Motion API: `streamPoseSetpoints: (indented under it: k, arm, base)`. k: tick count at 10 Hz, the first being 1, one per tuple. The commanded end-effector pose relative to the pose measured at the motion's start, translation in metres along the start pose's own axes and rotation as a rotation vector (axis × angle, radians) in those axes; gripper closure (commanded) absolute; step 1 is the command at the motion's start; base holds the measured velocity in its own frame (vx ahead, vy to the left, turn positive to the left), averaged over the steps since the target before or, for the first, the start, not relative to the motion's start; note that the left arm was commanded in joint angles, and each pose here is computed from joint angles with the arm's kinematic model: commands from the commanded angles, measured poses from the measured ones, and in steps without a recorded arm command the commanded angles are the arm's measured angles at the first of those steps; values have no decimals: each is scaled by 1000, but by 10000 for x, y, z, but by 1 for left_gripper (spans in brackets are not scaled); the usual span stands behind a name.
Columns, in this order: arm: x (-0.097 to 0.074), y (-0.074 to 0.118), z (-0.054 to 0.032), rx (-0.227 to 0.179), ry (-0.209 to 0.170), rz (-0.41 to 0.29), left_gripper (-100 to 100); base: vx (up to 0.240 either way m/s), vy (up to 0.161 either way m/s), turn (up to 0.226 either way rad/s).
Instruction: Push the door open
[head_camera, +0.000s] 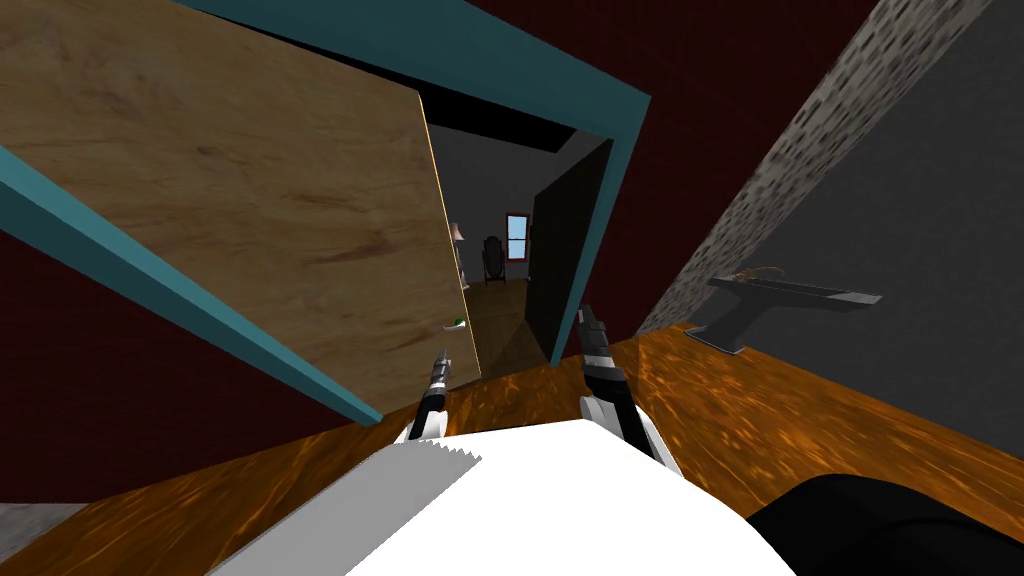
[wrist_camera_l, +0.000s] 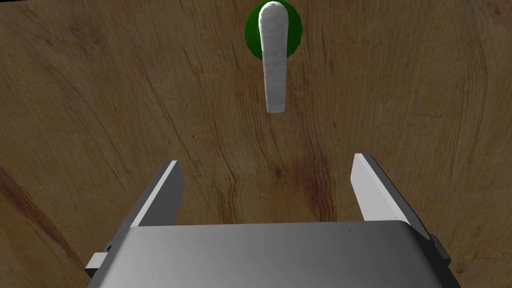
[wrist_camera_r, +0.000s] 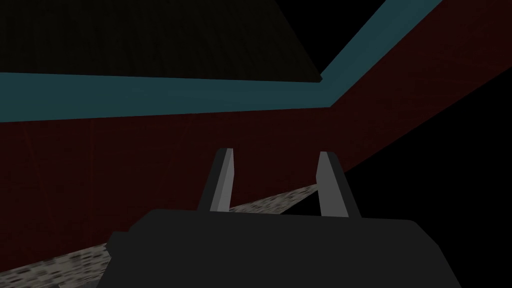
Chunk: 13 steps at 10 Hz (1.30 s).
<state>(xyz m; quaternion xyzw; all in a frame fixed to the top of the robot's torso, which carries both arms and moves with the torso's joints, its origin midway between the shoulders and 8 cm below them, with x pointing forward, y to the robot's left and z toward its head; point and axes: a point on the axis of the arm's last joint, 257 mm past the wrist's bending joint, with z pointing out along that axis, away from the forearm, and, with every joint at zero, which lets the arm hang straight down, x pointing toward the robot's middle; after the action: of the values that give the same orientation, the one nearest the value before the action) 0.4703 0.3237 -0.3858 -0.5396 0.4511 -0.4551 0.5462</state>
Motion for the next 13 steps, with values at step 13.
streamPoseSetpoints:
  k: [13]
  arm:
    - [-130,53,-79,-1,-33,-1,-100]
  base:
    - [172,39,-26]
